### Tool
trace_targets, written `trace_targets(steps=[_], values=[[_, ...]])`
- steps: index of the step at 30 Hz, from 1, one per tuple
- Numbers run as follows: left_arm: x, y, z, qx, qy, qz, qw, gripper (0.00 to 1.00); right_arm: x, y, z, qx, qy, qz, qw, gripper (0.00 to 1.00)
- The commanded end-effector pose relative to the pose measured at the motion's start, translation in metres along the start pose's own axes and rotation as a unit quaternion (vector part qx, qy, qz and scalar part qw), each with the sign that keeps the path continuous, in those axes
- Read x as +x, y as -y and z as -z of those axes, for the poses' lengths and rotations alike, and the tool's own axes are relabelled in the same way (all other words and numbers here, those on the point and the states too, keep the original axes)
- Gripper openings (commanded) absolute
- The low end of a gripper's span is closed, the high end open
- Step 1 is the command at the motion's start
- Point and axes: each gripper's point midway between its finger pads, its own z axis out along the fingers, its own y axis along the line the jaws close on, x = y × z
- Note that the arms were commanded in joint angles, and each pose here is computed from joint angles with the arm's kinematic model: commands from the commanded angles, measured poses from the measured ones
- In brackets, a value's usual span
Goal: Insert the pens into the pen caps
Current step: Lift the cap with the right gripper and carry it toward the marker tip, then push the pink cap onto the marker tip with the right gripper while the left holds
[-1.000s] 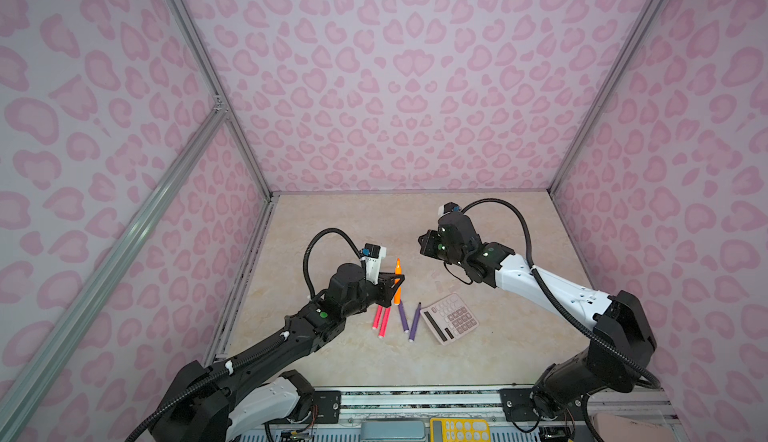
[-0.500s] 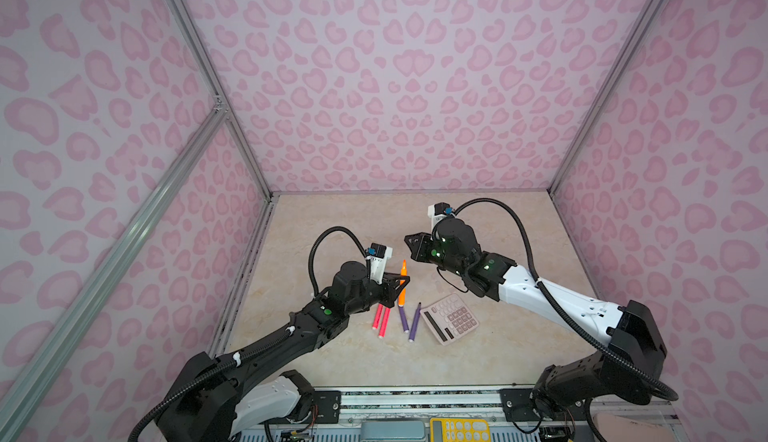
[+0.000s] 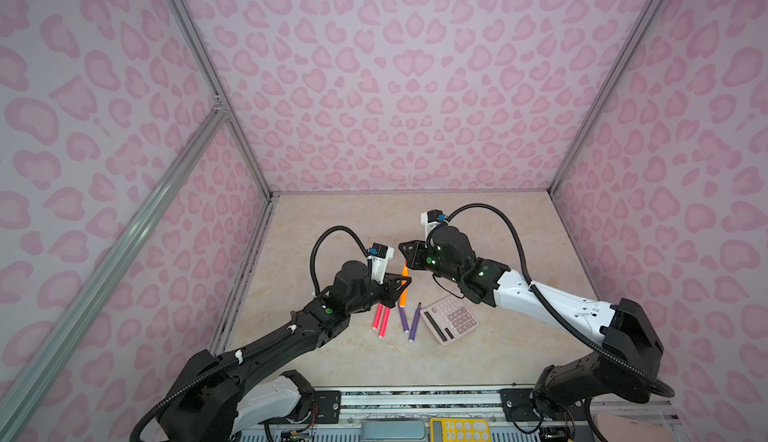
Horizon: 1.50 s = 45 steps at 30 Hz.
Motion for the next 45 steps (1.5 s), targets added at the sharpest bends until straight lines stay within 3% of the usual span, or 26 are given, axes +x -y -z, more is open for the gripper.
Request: trace_targets(steps=[1,12,45], values=[[-0.013,0.008,0.000,0.015,0.021,-0.006,1.000,0.03,-0.004,0.002,-0.001,0.005,0.021,0.006,1.000,0.00],[-0.012,0.007,-0.002,0.012,0.019,-0.008,1.000,0.03,-0.005,0.012,0.004,0.026,0.031,0.013,0.999,0.00],[-0.014,-0.003,-0.001,-0.014,0.028,0.006,0.999,0.03,0.019,0.008,0.003,0.004,0.013,0.002,1.000,0.00]])
